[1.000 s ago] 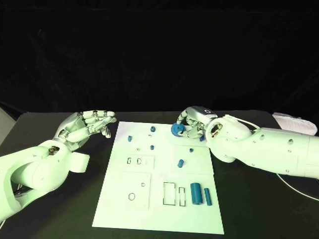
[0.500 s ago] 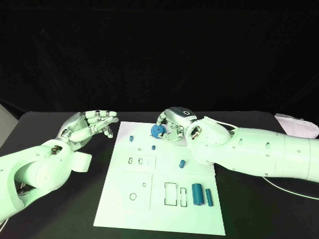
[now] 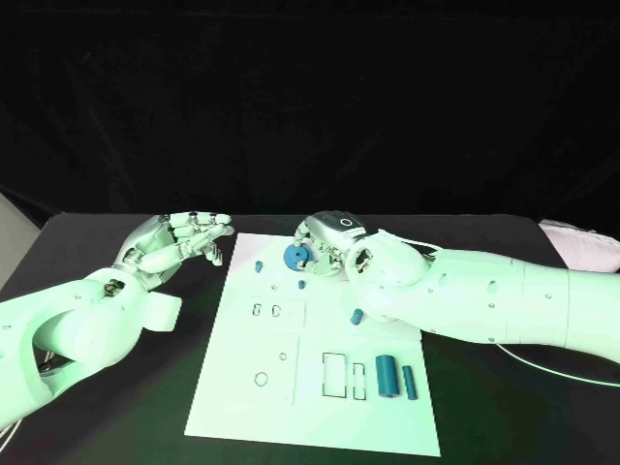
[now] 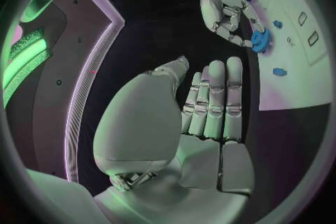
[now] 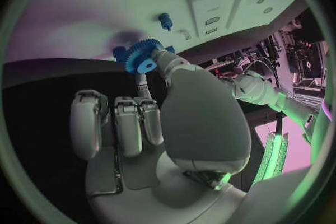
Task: Assemble the parts on the task board
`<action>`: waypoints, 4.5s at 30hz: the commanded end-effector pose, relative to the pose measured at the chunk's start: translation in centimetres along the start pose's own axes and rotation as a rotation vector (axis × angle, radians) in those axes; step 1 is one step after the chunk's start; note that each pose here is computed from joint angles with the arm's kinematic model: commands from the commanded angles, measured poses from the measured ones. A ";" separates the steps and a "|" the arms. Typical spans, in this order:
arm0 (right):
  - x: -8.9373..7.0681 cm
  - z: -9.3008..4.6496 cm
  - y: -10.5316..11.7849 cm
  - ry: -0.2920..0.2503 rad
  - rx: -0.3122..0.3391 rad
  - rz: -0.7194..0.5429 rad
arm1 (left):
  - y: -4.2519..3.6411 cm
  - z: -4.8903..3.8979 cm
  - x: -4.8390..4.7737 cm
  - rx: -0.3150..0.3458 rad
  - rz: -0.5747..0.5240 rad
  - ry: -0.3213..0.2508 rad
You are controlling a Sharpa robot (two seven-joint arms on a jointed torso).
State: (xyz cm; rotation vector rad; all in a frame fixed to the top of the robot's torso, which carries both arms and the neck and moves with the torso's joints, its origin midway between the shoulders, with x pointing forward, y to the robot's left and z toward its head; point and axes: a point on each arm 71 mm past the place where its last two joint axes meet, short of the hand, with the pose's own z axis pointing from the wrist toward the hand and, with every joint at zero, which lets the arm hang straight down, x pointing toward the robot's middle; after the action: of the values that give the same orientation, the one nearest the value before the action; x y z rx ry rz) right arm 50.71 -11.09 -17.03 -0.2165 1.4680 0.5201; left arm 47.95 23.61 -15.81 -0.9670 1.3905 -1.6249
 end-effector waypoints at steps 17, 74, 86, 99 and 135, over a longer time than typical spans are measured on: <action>1.2 0.2 0.4 0.042 0.001 -0.050 | -0.13 0.02 0.24 0.006 -0.013 0.016; 1.5 -0.2 -1.4 0.103 0.050 0.013 | -0.14 -0.04 0.00 0.005 -0.009 0.009; -1.8 -2.9 -4.0 -0.097 0.012 0.202 | -0.07 0.00 -0.36 0.005 -0.005 0.001; -4.3 -7.8 -11.3 -0.020 0.042 0.422 | 0.13 0.26 -0.26 0.004 -0.008 0.005; -0.6 -11.4 -17.9 0.060 0.176 0.292 | 0.44 0.39 -0.05 0.000 -0.014 0.015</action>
State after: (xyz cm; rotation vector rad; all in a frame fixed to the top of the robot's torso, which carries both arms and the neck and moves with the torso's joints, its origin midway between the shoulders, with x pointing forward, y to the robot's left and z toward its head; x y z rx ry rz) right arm 48.76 -32.00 -20.65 0.1433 1.6019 0.6292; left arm 48.43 23.68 -16.31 -0.9743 1.3970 -1.6178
